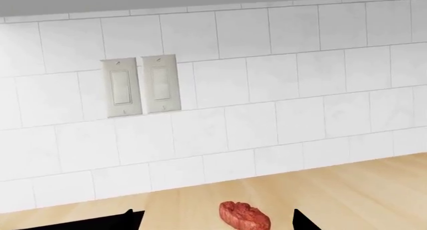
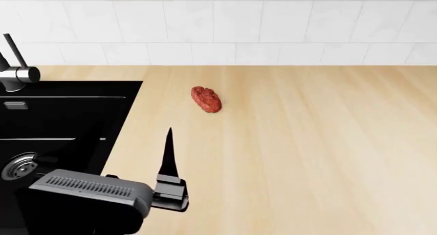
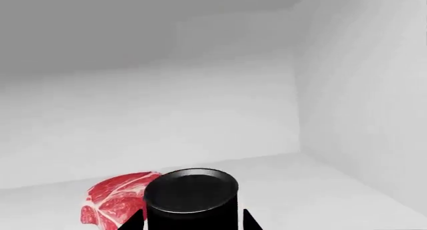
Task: Pick the yogurt and canned food from the counter and place them in the cabinets closest to them.
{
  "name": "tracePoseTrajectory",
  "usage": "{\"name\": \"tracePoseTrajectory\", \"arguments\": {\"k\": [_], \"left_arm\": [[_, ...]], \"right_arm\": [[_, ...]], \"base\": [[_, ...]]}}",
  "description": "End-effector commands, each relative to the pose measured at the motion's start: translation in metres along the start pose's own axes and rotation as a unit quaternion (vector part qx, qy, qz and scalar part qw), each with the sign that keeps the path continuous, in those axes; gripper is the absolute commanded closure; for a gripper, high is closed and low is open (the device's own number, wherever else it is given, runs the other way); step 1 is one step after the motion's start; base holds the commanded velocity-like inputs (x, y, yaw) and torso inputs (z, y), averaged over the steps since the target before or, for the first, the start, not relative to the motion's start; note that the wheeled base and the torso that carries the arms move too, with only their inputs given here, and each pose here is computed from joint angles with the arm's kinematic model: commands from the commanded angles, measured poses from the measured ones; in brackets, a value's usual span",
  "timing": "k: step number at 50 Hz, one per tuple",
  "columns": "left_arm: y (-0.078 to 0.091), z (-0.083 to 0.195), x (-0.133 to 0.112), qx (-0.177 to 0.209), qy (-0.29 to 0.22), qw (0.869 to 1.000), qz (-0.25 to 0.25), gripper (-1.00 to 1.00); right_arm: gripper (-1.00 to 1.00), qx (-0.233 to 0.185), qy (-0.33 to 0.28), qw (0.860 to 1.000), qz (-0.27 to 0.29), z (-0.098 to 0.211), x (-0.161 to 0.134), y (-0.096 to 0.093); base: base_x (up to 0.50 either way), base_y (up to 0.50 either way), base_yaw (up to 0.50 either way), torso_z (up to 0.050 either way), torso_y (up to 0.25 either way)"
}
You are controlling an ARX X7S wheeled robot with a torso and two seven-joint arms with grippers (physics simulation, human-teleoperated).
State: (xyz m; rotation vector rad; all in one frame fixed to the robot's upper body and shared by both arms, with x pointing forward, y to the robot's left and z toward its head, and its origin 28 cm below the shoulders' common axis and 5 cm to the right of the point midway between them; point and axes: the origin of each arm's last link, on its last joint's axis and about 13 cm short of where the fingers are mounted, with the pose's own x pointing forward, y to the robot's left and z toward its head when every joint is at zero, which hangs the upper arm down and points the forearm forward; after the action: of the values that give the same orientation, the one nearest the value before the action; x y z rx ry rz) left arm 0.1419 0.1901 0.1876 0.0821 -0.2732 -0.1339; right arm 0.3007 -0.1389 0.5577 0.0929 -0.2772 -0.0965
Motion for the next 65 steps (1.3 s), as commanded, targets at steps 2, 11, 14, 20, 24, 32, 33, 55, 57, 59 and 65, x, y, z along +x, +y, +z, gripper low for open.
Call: {"name": "tracePoseTrajectory", "arguments": {"k": [2,11,14,20,24,32,33,55,57,59,65], "left_arm": [[-0.001,0.002,-0.001,0.001,-0.001,1.0,0.001,-1.0],[-0.002,0.003,-0.001,-0.001,-0.002,1.0,-0.001,-1.0],[-0.001,0.003,-0.001,-0.002,-0.003,1.0,0.0,-1.0],[-0.002,0.003,-0.001,-0.003,-0.004,1.0,0.001,-1.0],[-0.002,0.004,-0.002,-0.005,-0.004,1.0,0.001,-1.0],[-0.003,0.005,-0.005,-0.007,-0.007,1.0,0.0,-1.0],[-0.002,0.005,-0.005,-0.007,-0.007,1.0,0.0,-1.0],[-0.002,0.01,-0.011,-0.006,-0.015,1.0,0.002,-1.0],[-0.002,0.01,-0.011,-0.005,-0.016,1.0,0.003,-1.0],[-0.002,0.011,-0.011,-0.004,-0.018,1.0,0.004,-1.0],[-0.003,0.012,-0.012,0.0,-0.021,1.0,0.005,-1.0]], "right_arm": [[-1.0,-0.035,0.187,0.977,-0.093,-0.077,0.027,-0.034],[-1.0,-0.037,0.169,0.983,-0.066,-0.064,0.024,-0.028],[-1.0,-0.039,0.163,0.984,-0.052,-0.061,0.023,-0.025],[-1.0,-0.04,0.157,0.986,-0.04,-0.052,0.019,-0.021],[-1.0,-0.05,0.146,0.988,-0.03,-0.04,0.015,-0.016],[-1.0,-0.07,0.129,0.989,-0.024,-0.026,0.007,-0.011],[-1.0,-0.077,0.125,0.989,-0.025,-0.024,0.006,-0.01],[-1.0,-0.099,0.066,0.993,-0.002,-0.003,-0.036,0.002],[-1.0,-0.069,0.076,0.995,0.019,-0.003,-0.038,0.002],[-1.0,-0.048,0.084,0.995,0.033,-0.004,-0.041,0.002],[-1.0,-0.023,0.083,0.995,0.048,0.001,-0.051,0.0]], "base": [[0.0,0.0,0.0,0.0,0.0],[0.0,0.0,0.0,0.0,0.0],[0.0,0.0,0.0,0.0,0.0],[0.0,0.0,0.0,0.0,0.0],[0.0,0.0,0.0,0.0,0.0],[0.0,0.0,0.0,0.0,0.0],[0.0,0.0,0.0,0.0,0.0],[0.0,0.0,0.0,0.0,0.0],[0.0,0.0,0.0,0.0,0.0],[0.0,0.0,0.0,0.0,0.0],[0.0,0.0,0.0,0.0,0.0]]}}
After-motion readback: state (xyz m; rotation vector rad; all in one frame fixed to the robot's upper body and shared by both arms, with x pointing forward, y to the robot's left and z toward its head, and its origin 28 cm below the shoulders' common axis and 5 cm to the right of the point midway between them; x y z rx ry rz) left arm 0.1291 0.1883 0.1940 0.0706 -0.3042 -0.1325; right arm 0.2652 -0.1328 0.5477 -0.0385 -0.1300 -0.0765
